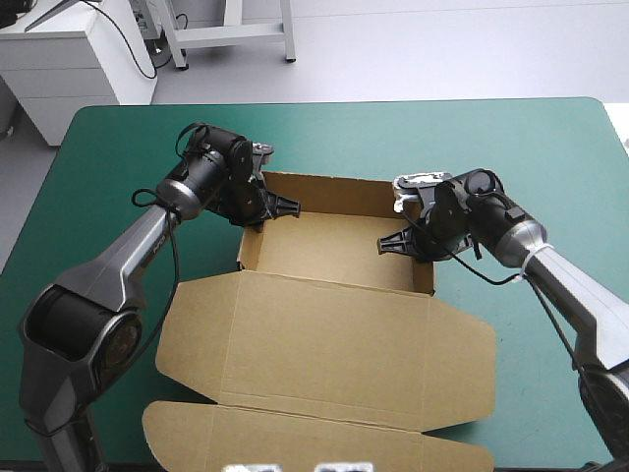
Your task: Fold the box
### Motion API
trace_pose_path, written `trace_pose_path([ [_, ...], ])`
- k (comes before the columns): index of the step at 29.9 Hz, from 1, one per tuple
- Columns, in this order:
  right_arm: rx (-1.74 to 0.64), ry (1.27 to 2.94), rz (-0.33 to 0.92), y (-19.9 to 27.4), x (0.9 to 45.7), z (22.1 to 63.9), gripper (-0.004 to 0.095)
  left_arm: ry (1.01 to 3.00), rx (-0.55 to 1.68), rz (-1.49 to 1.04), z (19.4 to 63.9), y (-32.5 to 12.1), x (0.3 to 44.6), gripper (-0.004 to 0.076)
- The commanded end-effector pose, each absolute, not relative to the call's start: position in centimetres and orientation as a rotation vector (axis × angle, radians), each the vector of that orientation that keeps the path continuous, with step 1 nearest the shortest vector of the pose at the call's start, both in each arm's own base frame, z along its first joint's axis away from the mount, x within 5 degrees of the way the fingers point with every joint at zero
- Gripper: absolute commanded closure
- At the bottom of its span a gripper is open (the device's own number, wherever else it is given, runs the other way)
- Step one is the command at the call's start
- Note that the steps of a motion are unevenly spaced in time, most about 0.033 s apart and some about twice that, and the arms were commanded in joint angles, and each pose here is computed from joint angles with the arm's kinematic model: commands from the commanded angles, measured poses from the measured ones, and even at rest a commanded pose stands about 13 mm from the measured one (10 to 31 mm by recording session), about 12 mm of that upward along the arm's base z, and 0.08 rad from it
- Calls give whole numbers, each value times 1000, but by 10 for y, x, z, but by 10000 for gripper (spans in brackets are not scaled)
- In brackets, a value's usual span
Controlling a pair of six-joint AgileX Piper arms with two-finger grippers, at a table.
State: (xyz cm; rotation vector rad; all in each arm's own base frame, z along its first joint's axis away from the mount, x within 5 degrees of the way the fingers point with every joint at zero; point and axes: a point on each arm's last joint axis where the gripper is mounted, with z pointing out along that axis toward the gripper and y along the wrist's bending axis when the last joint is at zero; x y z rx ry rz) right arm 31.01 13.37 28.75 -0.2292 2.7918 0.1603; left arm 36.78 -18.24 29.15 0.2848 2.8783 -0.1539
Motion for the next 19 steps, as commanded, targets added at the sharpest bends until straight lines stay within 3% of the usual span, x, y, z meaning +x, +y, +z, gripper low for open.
trace_pose_path([
  [1, -269, 2754, 171, 124, 311, 302, 922, 2770, 304, -174, 317, -184, 364, 732],
  [19, -240, 2724, 174, 124, 328, 289, 921, 2869, 367, -168, 277, -195, 376, 732],
])
